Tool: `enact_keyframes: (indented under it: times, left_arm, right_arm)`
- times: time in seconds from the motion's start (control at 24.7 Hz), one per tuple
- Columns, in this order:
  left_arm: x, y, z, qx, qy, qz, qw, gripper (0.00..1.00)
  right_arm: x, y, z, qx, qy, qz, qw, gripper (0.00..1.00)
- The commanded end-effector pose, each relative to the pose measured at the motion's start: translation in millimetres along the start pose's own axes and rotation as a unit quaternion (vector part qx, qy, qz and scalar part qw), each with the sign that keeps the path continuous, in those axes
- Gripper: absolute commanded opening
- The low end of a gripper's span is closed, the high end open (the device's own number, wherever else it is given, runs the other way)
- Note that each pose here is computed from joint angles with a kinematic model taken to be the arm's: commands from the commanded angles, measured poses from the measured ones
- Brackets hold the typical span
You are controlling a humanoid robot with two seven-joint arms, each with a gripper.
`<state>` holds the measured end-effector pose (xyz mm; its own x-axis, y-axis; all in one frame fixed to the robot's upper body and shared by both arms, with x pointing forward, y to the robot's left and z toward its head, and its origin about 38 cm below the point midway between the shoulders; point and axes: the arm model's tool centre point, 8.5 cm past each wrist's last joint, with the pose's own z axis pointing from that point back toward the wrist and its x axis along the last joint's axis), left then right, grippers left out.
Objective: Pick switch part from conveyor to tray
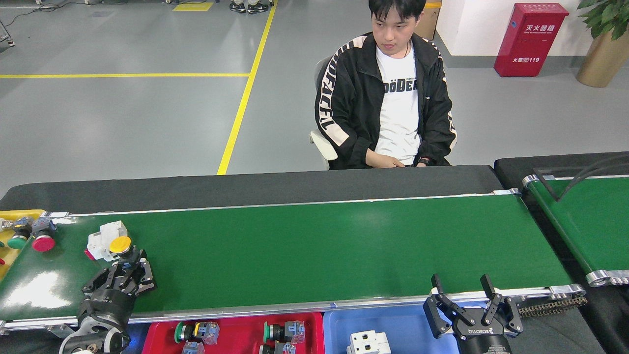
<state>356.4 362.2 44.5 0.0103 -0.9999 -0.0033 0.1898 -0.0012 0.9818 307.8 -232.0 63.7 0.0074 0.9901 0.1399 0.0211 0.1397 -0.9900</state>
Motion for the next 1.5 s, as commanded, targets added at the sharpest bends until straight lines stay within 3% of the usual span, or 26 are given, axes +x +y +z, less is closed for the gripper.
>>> enact_keyframes:
  times: [0.0, 0.12, 0.2, 0.41, 0.45, 0.49, 0.53, 0.57, 1.09, 1.34, 1.46]
  left_arm:
    - [11, 17, 24, 0.03, -0.047, -0.017, 0.998, 0.03]
    - [33, 12, 68, 0.034, -0.096, -0.031, 0.994, 0.04]
    - [65, 0, 90, 0.03, -0.172, -0.03, 0.984, 0.07]
    - [133, -18, 101, 0.012, -0.31, -0.029, 0.95, 0.18]
    - [144, -19, 102, 0.012, -0.323, -0.025, 0.946, 0.35]
    - [151, -20, 102, 0.013, -0.325, -0.018, 0.945, 0.59]
    - [151, -20, 102, 0.012, -0.325, -0.019, 0.945, 0.71]
    - [151, -20, 102, 0.012, -0.326, -0.02, 0.945, 0.99]
    - [95, -14, 103, 0.027, -0.236, 0.0, 0.971, 1.0]
    - [25, -12, 119, 0.034, -0.107, 0.004, 0.994, 1.0]
    - [10, -23, 127, 0.015, -0.036, 0.007, 0.999, 1.0]
  right_arm:
    - [-1, -5.4, -2, -0.007, -0.002, 0.004, 1.0, 0.99]
    - [-1, -5.5, -2, -0.008, -0.002, 0.004, 1.0, 0.99]
    - [-1, -5.0, -1, -0.007, -0.002, 0.004, 1.0, 0.99]
    - [-2, -3.2, 1, -0.004, -0.001, 0.005, 1.0, 0.99]
    - [-2, -3.2, 1, -0.004, -0.001, 0.004, 1.0, 0.99]
    - [-2, -2.3, 2, -0.003, 0.0, 0.004, 1.0, 0.99]
    - [-2, -2.3, 2, -0.003, 0.0, 0.004, 1.0, 0.99]
    - [-2, -1.9, 2, -0.002, 0.0, 0.005, 1.0, 0.99]
    - [-4, 1.9, 7, 0.004, 0.001, 0.006, 1.0, 0.99]
    - [-2, 0.8, 6, 0.002, 0.002, 0.003, 1.0, 0.99]
    - [-1, -0.1, 4, 0.001, 0.003, 0.002, 1.0, 0.99]
